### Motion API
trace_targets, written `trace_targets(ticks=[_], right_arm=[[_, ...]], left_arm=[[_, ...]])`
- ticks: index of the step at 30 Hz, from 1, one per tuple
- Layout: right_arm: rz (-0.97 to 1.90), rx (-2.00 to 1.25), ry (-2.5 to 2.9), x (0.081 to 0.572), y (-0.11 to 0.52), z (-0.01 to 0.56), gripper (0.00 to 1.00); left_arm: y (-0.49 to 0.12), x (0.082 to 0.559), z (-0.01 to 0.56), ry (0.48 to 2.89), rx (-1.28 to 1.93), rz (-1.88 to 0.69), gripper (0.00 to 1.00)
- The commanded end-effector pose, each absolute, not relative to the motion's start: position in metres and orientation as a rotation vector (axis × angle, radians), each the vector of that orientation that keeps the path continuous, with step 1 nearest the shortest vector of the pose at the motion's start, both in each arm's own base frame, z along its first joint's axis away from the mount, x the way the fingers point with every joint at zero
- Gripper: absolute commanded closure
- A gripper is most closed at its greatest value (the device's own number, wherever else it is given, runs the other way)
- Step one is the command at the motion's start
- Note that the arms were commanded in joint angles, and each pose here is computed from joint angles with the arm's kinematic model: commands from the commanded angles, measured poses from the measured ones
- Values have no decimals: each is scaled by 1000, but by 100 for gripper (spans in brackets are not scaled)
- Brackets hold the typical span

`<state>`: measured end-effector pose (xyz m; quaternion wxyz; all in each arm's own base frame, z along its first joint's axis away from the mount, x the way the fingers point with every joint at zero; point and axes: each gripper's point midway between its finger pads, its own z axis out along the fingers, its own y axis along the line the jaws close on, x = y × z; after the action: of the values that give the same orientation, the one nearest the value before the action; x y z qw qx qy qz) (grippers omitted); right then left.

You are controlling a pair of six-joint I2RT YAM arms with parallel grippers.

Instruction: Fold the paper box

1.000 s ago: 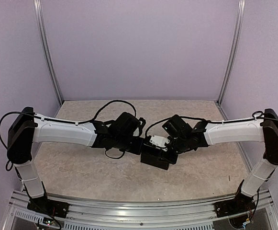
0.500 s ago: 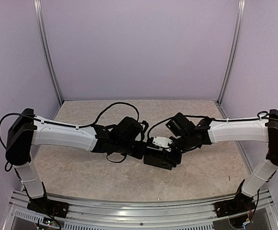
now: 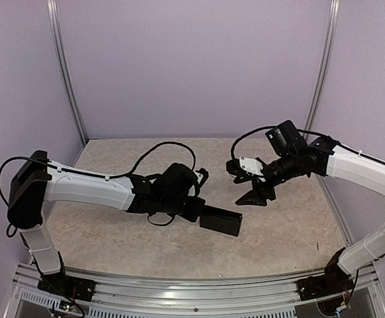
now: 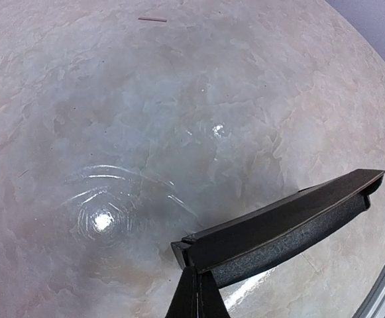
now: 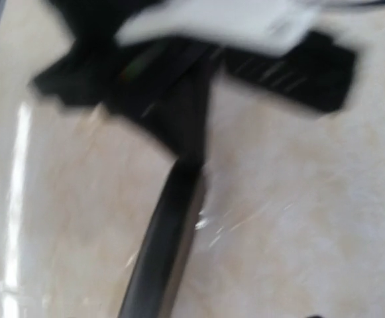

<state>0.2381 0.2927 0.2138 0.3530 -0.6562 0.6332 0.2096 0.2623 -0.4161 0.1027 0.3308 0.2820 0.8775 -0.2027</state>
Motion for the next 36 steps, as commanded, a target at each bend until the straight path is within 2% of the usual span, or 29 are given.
trace_targets(ticks=[1,9,12,14,22,29,36], right_arm=[[513,-1902,1632,220,276,162,31],[488,-1940,1593,221,277,144,47],[449,-1895,1593,226,280,145,59],[411,-1855,1625,233,282,143,63],[391,-1715,1758,252,290,136,63],[445,-1756,1770,237,303,126,62],[426,-1773,1787,236,308,119,71]], left_arm=[[-390,239,45,2441,895,-379,100],[-391,239,44,2410,941,-374,100],[-391,239,43,2404,931,-381,100],[-390,238,41,2400,926,-387,100],[-387,238,38,2394,900,-393,100],[-388,237,39,2385,900,-386,100],[-385,234,37,2387,900,-379,100]])
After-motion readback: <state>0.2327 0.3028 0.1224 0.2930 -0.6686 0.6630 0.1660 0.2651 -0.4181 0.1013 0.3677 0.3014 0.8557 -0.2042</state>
